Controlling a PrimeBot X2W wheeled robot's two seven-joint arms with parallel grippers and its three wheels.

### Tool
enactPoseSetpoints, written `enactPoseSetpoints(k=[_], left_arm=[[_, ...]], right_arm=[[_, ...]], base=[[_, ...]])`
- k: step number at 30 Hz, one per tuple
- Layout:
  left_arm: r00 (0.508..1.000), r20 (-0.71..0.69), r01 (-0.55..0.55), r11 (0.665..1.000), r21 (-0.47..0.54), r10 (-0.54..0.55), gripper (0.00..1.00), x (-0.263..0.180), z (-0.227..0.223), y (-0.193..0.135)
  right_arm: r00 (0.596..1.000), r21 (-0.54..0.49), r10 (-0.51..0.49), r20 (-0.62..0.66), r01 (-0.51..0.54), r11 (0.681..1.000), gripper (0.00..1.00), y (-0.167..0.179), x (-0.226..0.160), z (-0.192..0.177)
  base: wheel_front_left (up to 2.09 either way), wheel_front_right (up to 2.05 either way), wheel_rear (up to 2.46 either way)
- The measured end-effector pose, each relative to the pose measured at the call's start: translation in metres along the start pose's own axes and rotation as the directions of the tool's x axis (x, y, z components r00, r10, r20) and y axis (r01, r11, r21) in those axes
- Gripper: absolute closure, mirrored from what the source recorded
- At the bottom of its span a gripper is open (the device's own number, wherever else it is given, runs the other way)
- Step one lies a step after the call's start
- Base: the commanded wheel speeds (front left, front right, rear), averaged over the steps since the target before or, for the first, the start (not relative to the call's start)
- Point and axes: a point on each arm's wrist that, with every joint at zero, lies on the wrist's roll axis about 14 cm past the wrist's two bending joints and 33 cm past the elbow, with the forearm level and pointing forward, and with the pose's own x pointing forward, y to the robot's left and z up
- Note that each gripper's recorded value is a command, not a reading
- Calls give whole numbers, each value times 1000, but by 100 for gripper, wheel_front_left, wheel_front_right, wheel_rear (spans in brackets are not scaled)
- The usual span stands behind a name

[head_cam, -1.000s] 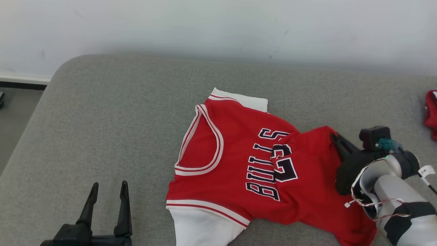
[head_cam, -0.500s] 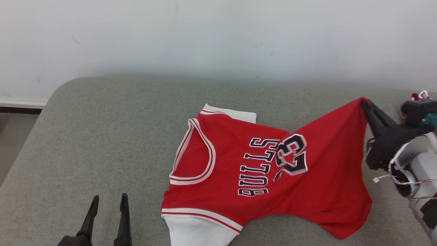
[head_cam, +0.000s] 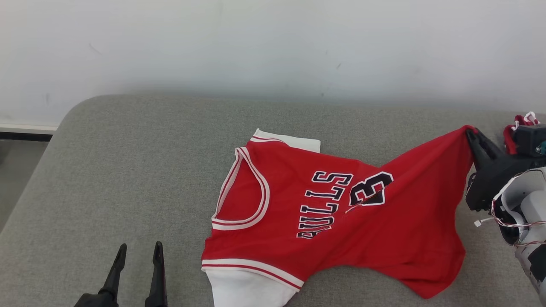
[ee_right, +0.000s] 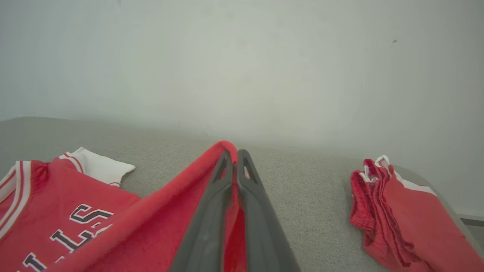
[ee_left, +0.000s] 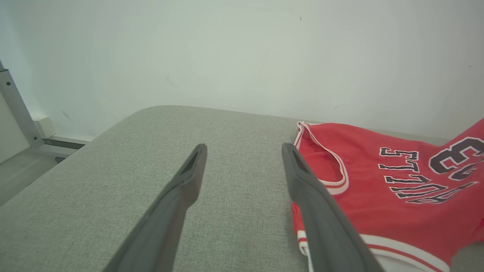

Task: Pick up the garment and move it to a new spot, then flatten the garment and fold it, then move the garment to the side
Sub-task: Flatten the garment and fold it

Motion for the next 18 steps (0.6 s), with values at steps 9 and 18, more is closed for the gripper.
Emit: enactPoseSetpoints(k=[9,18], left_arm=[[1000,11,5,1000,5,-5,0,0,3,-2],[1000,14,23,1000,12,-23,0,1,4,-6]], right_arm=[[998,-24,-30,51,31,999,0,-6,-4,2],[991,-19,-47,128,50,999,0,-17,-29,7]], base=[[0,0,0],[0,0,0]])
